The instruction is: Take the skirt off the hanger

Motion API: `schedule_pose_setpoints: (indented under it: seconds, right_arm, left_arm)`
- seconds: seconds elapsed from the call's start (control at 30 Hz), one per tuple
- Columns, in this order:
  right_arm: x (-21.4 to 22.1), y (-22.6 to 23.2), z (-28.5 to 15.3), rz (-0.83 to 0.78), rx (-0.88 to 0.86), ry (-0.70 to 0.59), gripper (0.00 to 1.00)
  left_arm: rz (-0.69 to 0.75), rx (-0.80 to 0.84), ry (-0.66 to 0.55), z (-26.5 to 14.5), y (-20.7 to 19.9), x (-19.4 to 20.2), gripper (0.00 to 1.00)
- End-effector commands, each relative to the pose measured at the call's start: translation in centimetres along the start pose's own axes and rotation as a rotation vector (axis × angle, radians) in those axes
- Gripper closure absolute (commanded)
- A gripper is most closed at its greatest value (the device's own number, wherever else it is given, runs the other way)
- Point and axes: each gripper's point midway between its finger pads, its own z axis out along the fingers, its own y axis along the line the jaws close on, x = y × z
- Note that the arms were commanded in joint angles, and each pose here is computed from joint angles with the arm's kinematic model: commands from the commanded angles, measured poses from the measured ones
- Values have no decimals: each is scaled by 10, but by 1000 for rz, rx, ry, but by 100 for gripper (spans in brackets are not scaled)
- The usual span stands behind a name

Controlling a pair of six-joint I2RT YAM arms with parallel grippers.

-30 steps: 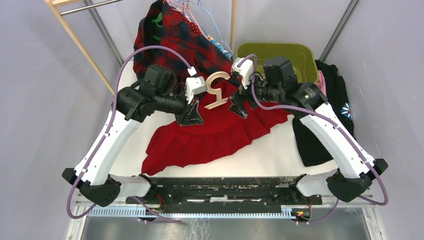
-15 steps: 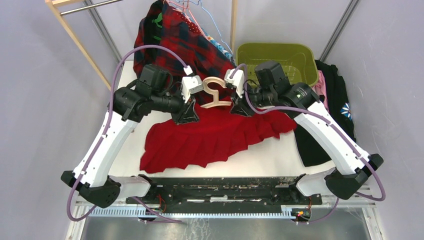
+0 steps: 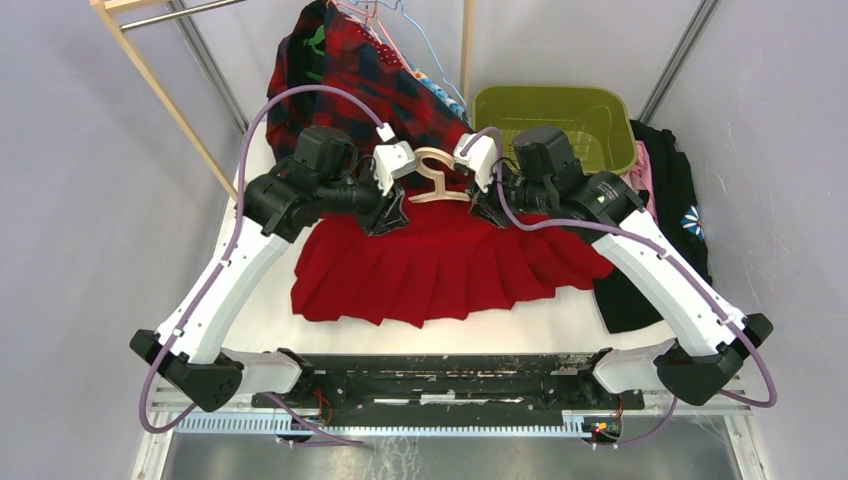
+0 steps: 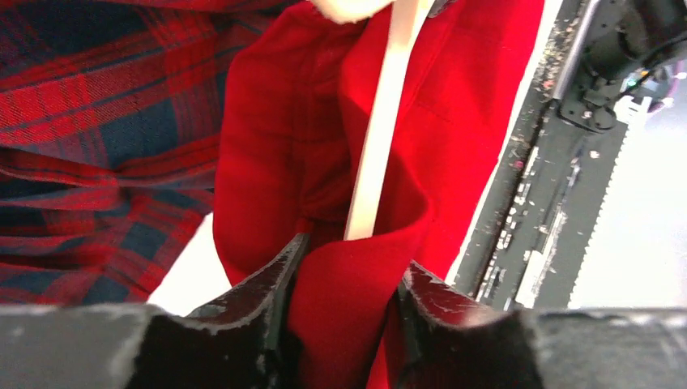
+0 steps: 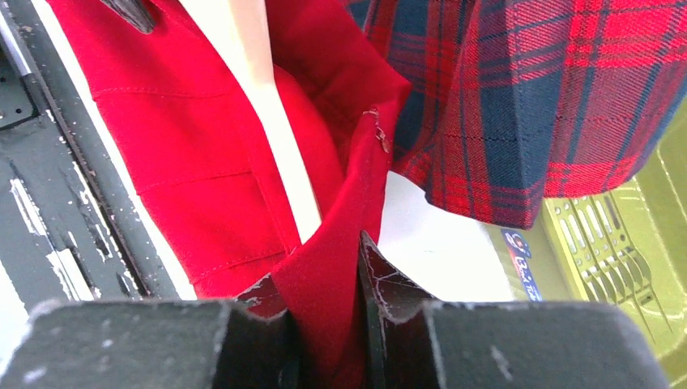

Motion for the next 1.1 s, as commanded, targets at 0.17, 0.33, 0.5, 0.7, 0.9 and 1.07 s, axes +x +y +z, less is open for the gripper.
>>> schedule_pose_setpoints:
  seconds: [0.17,0.33,0.5,0.7,0.9,1.07]
  right_arm:
    - [-27,-55,-26,32,301,-99,99]
    - [-33,-50,-35,-1,275,-101,99]
    - [-40,-40,-46,-9,233,-127,99]
    - [-32,-34,-46,-3,207,-112,99]
    - [-30,-29,-44,8,188,-123,99]
    - [-30,-30,-46,0,196,-122,99]
  left_arm:
    - [62,-108,-147,-13,8,-32,18]
    - [135,-216,-204,-29,21,-45,12]
    - [302,-321,-350,-45,29,-61,14]
    - [324,-227,-451,-28,27,-99,35]
    - [273,-219,-517,-10,42,-127,30]
    - [273,-234,-568,-1,51,-138,26]
